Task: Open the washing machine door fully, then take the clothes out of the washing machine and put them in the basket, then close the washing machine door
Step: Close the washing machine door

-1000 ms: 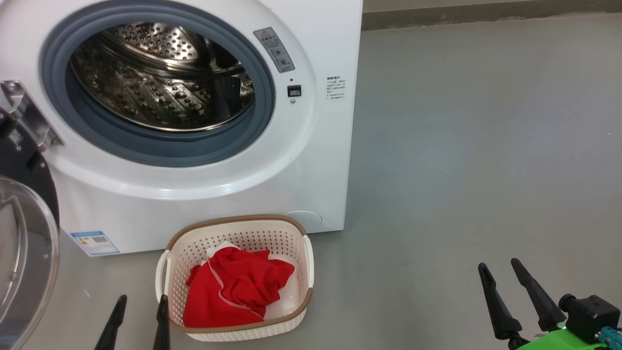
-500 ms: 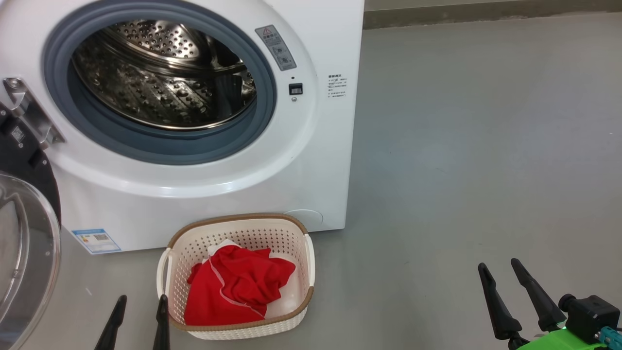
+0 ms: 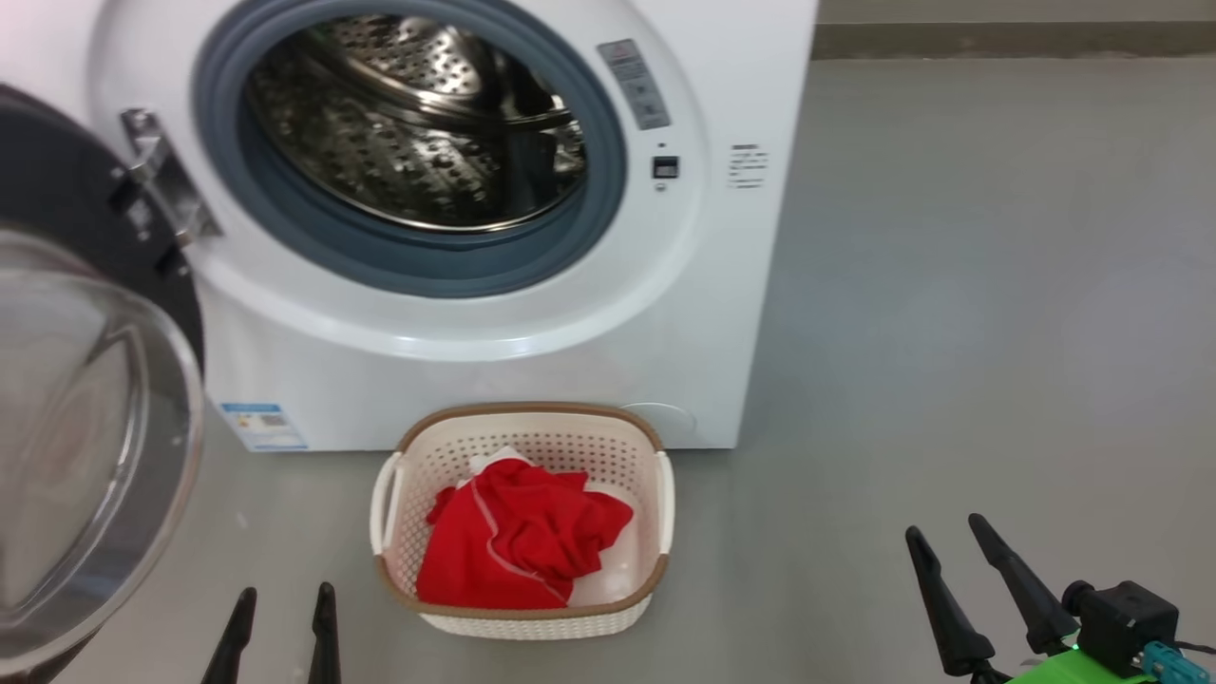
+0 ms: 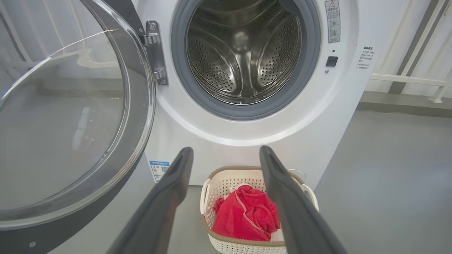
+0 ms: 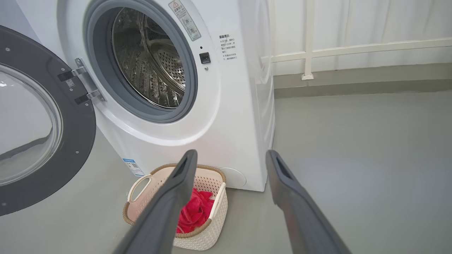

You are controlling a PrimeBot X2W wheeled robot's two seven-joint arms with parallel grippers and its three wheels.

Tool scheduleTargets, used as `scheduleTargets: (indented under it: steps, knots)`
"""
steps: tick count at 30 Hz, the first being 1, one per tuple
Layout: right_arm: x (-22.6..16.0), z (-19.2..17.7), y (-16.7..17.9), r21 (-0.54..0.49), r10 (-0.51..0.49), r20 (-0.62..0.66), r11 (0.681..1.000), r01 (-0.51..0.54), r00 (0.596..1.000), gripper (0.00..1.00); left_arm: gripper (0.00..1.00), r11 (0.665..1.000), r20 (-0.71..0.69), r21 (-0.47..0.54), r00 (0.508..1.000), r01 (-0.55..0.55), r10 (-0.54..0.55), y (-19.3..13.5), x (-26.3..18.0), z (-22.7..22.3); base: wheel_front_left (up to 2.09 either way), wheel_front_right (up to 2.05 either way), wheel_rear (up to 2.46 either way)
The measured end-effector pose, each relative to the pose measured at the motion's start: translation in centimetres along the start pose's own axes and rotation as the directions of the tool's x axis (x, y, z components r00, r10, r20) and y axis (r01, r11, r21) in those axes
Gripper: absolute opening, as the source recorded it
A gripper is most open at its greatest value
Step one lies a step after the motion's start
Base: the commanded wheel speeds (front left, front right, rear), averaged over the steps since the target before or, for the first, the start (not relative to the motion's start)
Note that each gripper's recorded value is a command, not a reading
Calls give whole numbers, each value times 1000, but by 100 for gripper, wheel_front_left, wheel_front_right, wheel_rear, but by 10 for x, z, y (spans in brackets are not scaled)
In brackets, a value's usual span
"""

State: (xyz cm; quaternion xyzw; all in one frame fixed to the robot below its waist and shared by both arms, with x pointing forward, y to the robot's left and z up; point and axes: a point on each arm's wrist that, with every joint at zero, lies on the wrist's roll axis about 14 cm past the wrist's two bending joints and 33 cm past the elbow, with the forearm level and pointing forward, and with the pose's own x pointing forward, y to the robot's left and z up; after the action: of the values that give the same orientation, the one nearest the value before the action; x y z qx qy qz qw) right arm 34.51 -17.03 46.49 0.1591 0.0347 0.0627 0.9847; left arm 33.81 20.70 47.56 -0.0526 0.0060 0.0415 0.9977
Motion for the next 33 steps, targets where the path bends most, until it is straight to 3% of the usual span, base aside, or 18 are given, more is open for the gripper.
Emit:
scheduleTargets:
  steps: [7, 13, 22, 33]
  knots:
    - [22, -14, 37, -9, 130, -51, 991, -131, 990, 100, 100, 994, -8, -28, 994, -110, 110, 29, -19, -3, 0, 0, 0]
    - [47, -19, 80, -18, 272, -73, 961, -274, 959, 100, 100, 975, -10, -38, 975, -220, 220, 56, -40, -3, 0, 0, 0]
    - [63, -41, 151, -2, 475, -138, 877, -480, 869, 100, 100, 920, -13, -63, 923, -386, 386, 94, -76, -2, 0, 0, 0]
    - [53, -58, 194, 27, 581, -186, 809, -587, 792, 100, 100, 856, -24, -91, 861, -508, 508, 120, -118, -6, 0, 0, 0]
